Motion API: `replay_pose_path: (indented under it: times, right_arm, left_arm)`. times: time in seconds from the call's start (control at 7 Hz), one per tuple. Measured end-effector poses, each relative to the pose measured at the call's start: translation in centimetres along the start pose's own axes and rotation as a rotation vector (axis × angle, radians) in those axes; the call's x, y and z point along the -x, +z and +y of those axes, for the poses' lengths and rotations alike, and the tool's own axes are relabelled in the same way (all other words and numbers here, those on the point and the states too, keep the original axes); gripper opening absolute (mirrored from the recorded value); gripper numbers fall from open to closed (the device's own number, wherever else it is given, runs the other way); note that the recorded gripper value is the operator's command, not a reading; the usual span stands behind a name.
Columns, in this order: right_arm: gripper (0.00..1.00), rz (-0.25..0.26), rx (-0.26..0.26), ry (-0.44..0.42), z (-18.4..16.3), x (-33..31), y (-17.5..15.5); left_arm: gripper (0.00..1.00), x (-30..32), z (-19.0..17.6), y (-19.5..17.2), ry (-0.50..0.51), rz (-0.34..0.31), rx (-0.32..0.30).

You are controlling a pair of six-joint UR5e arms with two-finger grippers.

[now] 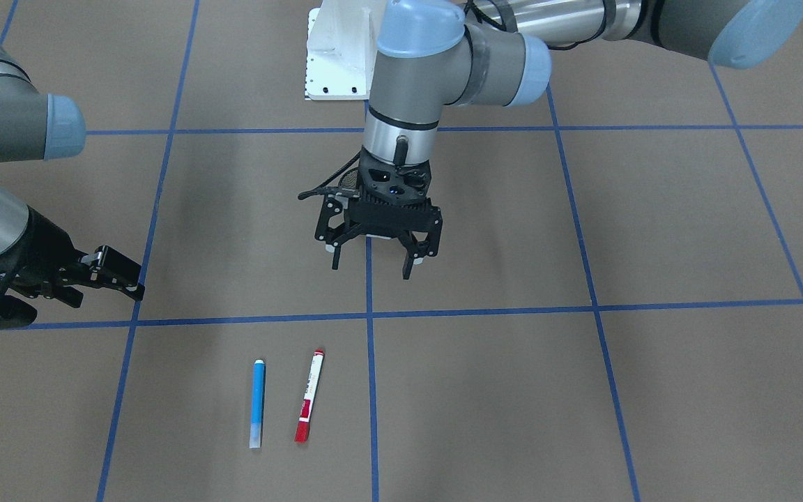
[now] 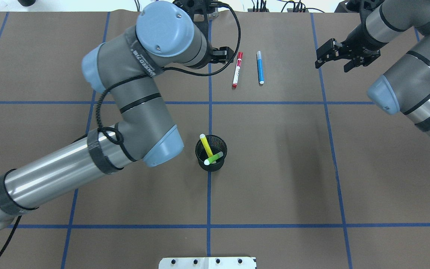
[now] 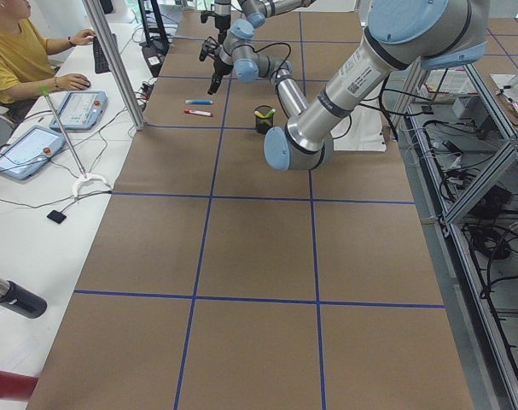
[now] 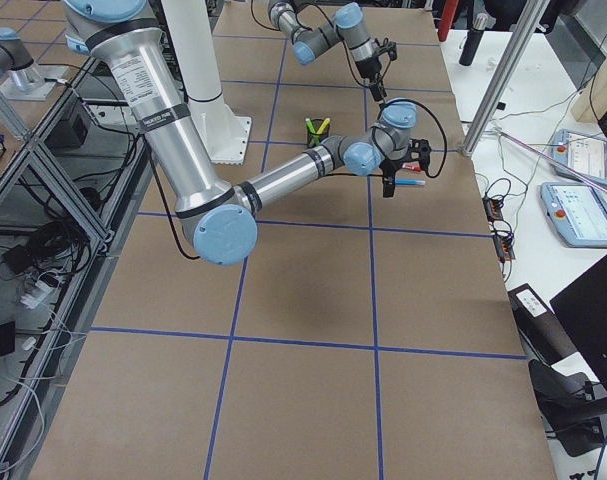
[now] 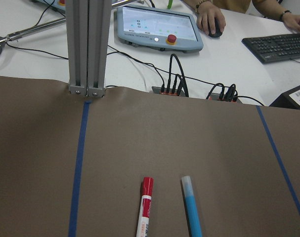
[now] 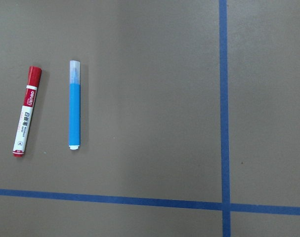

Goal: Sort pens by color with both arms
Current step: 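Withdraw the left gripper while the right gripper moves toward the cup, then lower the right gripper into the cup and grasp the green highlighter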

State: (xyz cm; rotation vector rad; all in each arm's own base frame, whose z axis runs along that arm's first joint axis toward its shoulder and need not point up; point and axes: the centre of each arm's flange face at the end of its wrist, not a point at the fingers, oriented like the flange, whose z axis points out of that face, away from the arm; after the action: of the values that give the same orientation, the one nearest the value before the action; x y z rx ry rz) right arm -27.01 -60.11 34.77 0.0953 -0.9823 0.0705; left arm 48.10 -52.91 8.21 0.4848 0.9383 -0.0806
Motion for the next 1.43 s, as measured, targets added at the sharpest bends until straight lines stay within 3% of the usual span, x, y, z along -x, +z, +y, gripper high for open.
replay_pose_path:
  times: [0.43, 0.71, 1.0, 1.43]
  right_arm:
    - [0.99, -0.037, -0.011, 0.133, 4.0, 8.4, 0.6]
    - [0.99, 0.049, -0.003, 0.194, 8.8, 17.6, -0.1]
    - [0.98, 0.122, 0.000, 0.236, 13.5, 25.7, 0.1]
    - [0.92, 0.250, 0.040, 0.263, 17.3, 35.1, 4.3]
  left_arm:
    - [0.99, 6.2, 3.5, -4.2, 0.105, -0.067, 0.240]
    - [0.99, 11.8, 3.0, -4.5, 0.165, -0.036, 0.356]
    - [0.99, 15.6, 1.7, -4.9, 0.185, -0.003, 0.406]
    - [0.99, 16.7, 1.1, -5.1, 0.184, 0.007, 0.410]
